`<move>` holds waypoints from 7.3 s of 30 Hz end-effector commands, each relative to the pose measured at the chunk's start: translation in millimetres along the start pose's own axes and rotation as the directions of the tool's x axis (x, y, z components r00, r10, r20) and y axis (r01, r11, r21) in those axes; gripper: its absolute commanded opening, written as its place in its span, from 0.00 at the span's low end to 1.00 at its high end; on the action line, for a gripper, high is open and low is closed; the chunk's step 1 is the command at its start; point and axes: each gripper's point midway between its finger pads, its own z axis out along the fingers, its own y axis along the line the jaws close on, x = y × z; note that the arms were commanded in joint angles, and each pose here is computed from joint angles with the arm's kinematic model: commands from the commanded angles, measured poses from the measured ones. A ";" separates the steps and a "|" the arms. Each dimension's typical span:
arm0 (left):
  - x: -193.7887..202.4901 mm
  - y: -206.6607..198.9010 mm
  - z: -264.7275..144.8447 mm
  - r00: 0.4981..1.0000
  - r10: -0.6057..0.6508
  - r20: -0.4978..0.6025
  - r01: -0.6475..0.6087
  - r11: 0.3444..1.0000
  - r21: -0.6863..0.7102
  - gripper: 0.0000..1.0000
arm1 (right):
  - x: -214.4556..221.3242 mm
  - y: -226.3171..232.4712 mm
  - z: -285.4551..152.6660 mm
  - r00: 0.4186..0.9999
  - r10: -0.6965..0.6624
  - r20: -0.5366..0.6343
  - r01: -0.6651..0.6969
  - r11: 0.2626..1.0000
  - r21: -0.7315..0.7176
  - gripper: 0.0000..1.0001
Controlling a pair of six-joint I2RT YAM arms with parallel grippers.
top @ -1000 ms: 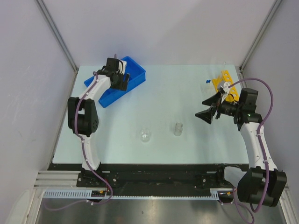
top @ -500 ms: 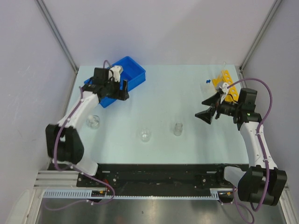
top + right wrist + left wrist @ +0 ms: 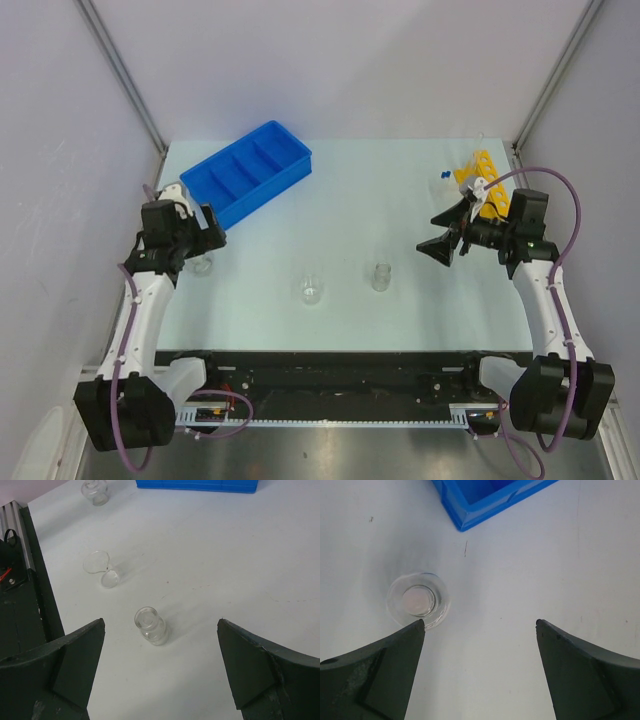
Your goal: Organize the chemistry lab equipment
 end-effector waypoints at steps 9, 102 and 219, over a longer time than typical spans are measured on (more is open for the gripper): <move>1.9 11.7 1.9 1.000 -0.014 0.018 0.015 0.999 -0.050 1.00 | -7.9 0.6 -4.2 0.999 -0.033 0.018 0.033 0.999 0.008 1.00; -5.5 49.1 52.1 0.991 0.002 -0.137 -0.030 0.978 -0.206 0.30 | 0.2 0.6 3.3 0.999 -0.030 -0.012 0.030 1.000 0.000 1.00; -111.9 -7.1 213.3 0.846 0.490 -0.212 -0.476 0.872 0.116 1.00 | 9.1 -10.1 2.6 0.999 -0.020 -0.037 0.021 0.999 0.031 1.00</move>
